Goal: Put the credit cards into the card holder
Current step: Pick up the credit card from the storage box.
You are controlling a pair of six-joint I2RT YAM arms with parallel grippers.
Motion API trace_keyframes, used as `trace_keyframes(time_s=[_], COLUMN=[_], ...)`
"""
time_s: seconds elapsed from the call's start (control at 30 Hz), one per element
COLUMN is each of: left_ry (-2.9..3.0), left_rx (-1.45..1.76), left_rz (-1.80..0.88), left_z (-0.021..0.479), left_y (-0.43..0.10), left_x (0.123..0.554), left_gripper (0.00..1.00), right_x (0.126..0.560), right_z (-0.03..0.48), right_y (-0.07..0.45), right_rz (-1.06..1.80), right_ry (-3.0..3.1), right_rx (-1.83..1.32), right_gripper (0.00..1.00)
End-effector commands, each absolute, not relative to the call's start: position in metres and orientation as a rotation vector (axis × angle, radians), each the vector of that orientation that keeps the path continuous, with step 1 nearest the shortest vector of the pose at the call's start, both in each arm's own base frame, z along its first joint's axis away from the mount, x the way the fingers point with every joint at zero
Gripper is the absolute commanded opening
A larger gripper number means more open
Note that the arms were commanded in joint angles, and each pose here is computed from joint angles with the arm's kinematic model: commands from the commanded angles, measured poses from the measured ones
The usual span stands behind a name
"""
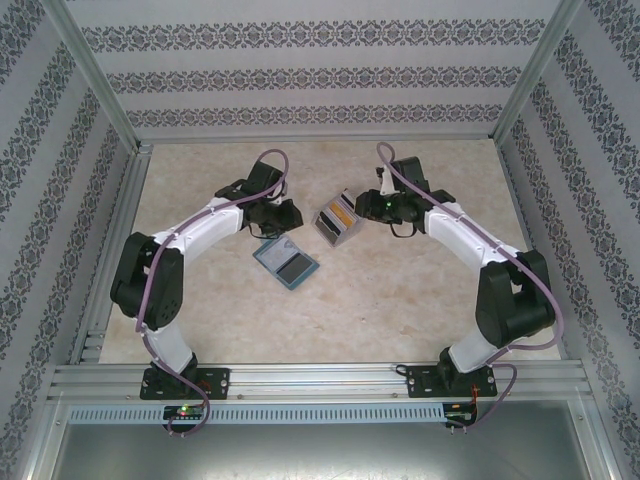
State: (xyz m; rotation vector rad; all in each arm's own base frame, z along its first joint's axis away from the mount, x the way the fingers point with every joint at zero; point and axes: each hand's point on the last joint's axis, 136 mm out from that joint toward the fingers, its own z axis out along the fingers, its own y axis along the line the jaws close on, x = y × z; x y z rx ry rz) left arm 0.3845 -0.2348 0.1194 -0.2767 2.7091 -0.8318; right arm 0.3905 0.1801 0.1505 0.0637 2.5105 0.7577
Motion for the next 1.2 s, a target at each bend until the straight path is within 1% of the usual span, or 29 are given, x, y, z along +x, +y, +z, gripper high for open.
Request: trace_keyframes(time_s=[0.0,0.23,0.43,0.8,1.17], left_ry=[2.654,2.642,2.652,2.677,2.703], left_rx=[-0.247,-0.255,-0.243,-0.23,-0.247], left_rz=[-0.948,-1.034,-1.047,-1.087,-1.07], left_z=[0.132,0.128,0.124,0.11,0.094], left_y=[-0.257,-0.274,-0.288,-0.313,-0.315], left_x=[0.394,0.399,0.402,0.413,0.416], left_gripper=[0.19,0.2,0.2,0.21,0.22], right_x=[0.388,0.393,0.405,0.429,0.451], right_z=[0.154,0.141,0.134,0.123,0.107], right_y=[0.171,0.161,0.157,0.168,0.174], right_rz=[0.762,0.729,0.716,0.751,0.728], right_ry=[2.53,2.598,2.632,2.69,2.724], right_rx=[0.031,0.01,-0.002,-0.047,-0.081], right_gripper=[0.36,0.38,0.39,0.42,0.44])
